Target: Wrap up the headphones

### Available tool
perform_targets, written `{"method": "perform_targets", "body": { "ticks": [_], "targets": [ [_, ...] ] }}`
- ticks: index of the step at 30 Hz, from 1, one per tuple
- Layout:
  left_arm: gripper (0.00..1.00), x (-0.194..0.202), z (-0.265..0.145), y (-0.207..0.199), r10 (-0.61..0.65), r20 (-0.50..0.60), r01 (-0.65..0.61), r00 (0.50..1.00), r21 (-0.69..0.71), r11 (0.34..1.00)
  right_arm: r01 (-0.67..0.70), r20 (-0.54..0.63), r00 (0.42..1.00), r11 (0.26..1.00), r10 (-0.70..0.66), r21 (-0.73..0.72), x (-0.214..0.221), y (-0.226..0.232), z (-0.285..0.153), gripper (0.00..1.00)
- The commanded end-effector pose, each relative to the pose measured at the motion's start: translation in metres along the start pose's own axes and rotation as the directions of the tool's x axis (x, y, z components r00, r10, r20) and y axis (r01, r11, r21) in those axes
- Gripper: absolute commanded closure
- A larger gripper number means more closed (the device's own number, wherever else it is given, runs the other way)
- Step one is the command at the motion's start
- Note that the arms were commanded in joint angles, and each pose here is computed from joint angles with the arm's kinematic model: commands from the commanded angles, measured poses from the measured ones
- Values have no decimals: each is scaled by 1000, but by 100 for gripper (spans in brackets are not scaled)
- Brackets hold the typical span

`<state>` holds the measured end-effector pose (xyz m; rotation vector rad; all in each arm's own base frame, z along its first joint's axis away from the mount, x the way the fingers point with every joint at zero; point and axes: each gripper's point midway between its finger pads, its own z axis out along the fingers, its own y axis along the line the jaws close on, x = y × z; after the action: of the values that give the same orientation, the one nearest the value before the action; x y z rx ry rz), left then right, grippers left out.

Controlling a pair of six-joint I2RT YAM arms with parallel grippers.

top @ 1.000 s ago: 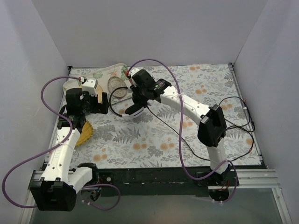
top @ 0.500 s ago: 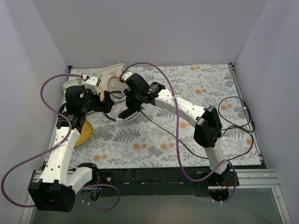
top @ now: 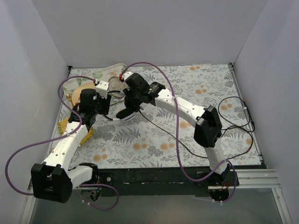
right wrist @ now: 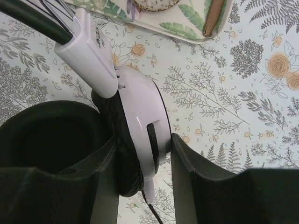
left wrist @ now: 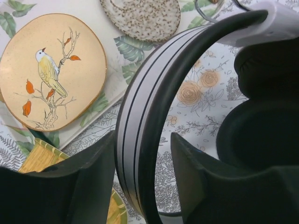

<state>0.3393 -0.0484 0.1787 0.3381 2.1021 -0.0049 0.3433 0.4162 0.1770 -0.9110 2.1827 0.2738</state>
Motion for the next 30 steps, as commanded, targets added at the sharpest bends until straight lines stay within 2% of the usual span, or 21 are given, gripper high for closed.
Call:
{"method": "perform_targets", "body": {
  "ticks": [1,7,9,10,11,13,14,15,18,22,30],
  "targets": [
    [59,-22,-11,21,44,75,-35,996,-118,992,-39,163,986,999,41,-13,-49,-2,-30,99],
    [88,-22,-16,11,28,67,-24,997,-63,998,-23,173,985,1000,22,3,-52,-5,-31,99],
    [89,-20,-16,7,21,51,-19,998,-39,999,-17,179,984,1000,16,7,-53,-6,-32,99],
    [88,-19,-16,5,18,47,-16,999,-29,999,-15,181,983,1000,13,10,-54,-7,-33,99],
    [83,-20,-16,3,18,45,-18,999,-20,1000,-14,181,983,1000,11,15,-54,-8,-34,99],
    [65,-21,-17,0,19,45,-19,999,-1,1000,-16,182,983,999,10,30,-55,-11,-35,99],
    [53,-25,-18,0,14,54,-14,998,-2,1000,-16,180,984,999,10,36,-55,-12,-35,99],
    [50,-28,-18,1,12,59,-11,998,-4,1000,-17,176,984,999,9,47,-54,-14,-34,99],
    [46,-49,-26,3,9,111,-8,994,-13,1000,-25,171,985,998,15,56,-53,-15,-33,99],
    [45,-65,-33,4,52,147,-46,988,-48,998,-25,171,985,999,17,45,-53,-13,-31,99],
    [49,-41,-20,-3,158,58,-151,986,-115,982,-27,174,985,999,19,46,-54,-13,-32,99]
  ]
}}
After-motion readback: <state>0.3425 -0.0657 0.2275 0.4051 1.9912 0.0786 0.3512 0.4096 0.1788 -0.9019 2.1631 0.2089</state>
